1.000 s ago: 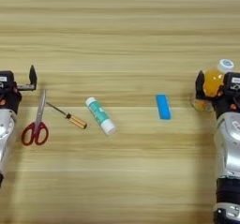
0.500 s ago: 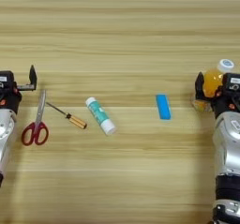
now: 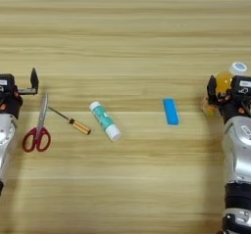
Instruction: Move the objects on the table
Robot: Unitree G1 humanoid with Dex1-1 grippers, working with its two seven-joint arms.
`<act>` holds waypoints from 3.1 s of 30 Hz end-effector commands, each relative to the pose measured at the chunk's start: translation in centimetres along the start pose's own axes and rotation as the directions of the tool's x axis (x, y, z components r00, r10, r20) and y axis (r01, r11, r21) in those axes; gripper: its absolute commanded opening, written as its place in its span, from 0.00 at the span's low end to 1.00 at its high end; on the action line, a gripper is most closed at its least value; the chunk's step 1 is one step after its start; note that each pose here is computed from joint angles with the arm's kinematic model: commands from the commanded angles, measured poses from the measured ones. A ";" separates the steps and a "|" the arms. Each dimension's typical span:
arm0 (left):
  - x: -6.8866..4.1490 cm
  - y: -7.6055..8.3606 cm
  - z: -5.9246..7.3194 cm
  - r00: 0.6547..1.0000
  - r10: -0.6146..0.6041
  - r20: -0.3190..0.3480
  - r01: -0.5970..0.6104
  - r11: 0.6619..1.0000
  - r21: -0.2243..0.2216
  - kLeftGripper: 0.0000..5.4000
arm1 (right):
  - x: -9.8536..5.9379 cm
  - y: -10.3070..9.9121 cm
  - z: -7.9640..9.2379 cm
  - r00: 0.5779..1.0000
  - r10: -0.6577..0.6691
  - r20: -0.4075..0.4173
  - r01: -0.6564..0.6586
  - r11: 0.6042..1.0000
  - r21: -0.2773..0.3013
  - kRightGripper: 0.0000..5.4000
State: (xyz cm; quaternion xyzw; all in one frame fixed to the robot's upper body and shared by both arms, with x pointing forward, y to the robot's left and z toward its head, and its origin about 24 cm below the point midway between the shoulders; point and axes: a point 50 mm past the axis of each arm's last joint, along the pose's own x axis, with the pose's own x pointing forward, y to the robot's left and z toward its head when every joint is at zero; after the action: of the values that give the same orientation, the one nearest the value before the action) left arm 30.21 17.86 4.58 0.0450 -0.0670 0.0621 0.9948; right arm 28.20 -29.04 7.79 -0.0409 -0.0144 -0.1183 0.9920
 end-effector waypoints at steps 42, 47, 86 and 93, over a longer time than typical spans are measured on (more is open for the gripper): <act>-5.6 -16.7 3.7 0.511 -0.857 0.066 0.845 0.515 0.144 1.00 | -4.4 7.9 6.2 0.921 0.354 0.161 -0.349 0.935 -0.058 0.66; -5.9 -18.0 3.1 0.460 -0.887 0.035 0.873 0.459 0.163 1.00 | -5.1 9.9 6.2 0.886 0.432 0.167 -0.427 0.902 -0.064 0.66; -3.9 -17.5 2.0 0.566 -0.824 0.018 0.824 0.566 0.015 1.00 | -8.4 14.8 6.2 0.762 0.628 0.154 -0.636 0.772 0.001 0.66; -4.2 -17.8 2.2 0.546 -0.837 0.041 0.837 0.547 0.014 1.00 | -8.4 14.9 6.2 0.761 0.631 0.152 -0.639 0.769 0.005 0.66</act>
State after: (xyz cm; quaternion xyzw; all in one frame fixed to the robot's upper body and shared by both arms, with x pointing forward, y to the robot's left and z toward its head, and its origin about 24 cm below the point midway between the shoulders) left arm 28.21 0.24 4.57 0.0705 -0.0586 -0.4072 0.9087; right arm 23.63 -12.74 11.30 -0.0308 -0.0461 0.2112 0.9759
